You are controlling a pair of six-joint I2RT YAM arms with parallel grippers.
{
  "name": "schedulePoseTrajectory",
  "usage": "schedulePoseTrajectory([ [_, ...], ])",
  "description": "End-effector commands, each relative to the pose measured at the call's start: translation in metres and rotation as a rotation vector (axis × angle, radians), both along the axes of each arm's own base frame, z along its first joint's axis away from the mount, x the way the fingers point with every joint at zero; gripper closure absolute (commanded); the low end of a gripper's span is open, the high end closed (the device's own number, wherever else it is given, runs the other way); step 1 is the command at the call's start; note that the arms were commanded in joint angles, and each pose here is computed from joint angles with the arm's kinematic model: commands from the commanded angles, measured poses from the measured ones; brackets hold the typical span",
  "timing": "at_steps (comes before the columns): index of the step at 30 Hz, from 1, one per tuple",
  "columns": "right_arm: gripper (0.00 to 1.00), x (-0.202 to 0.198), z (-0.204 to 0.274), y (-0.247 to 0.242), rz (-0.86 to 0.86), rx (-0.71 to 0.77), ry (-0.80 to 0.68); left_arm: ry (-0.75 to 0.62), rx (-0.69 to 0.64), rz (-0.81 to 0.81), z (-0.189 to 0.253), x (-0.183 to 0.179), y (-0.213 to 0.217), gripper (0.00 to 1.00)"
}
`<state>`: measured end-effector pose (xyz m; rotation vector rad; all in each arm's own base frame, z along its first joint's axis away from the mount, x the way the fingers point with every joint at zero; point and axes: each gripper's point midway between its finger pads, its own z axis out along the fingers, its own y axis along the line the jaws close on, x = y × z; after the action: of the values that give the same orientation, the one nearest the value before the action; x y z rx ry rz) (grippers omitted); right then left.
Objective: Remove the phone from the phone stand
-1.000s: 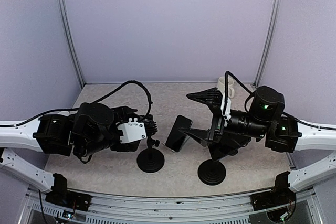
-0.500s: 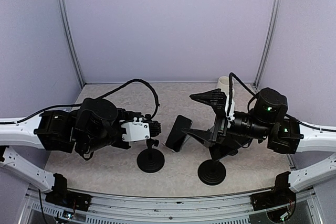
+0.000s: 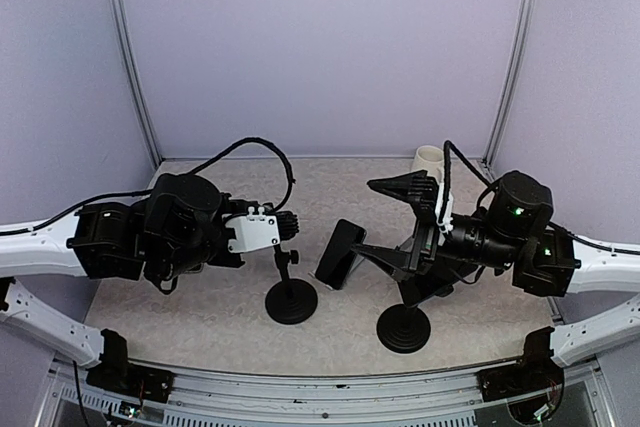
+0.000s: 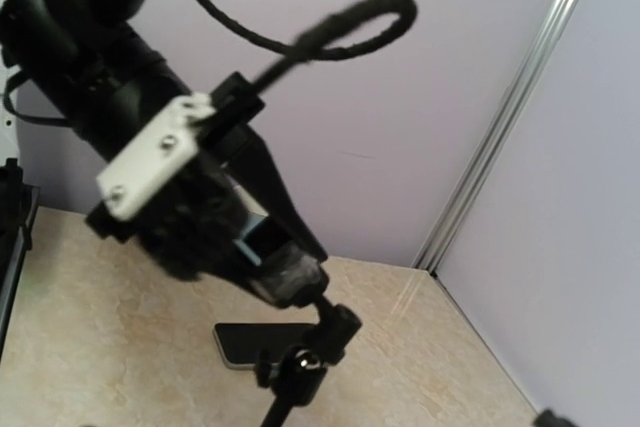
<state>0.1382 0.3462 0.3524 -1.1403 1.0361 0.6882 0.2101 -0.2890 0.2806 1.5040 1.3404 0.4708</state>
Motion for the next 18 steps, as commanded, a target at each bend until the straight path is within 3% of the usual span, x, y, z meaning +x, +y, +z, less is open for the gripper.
schedulePoseTrajectory([
  [1, 0.07, 0.003, 0.01, -0.006, -0.023, 0.042, -0.007, -0.051, -0.095, 0.099, 0.031, 0.02, 0.01, 0.83],
  [18, 0.07, 0.004, 0.007, -0.008, -0.032, 0.057, -0.018, -0.201, -0.029, 0.39, 0.072, 0.101, 0.058, 0.89],
])
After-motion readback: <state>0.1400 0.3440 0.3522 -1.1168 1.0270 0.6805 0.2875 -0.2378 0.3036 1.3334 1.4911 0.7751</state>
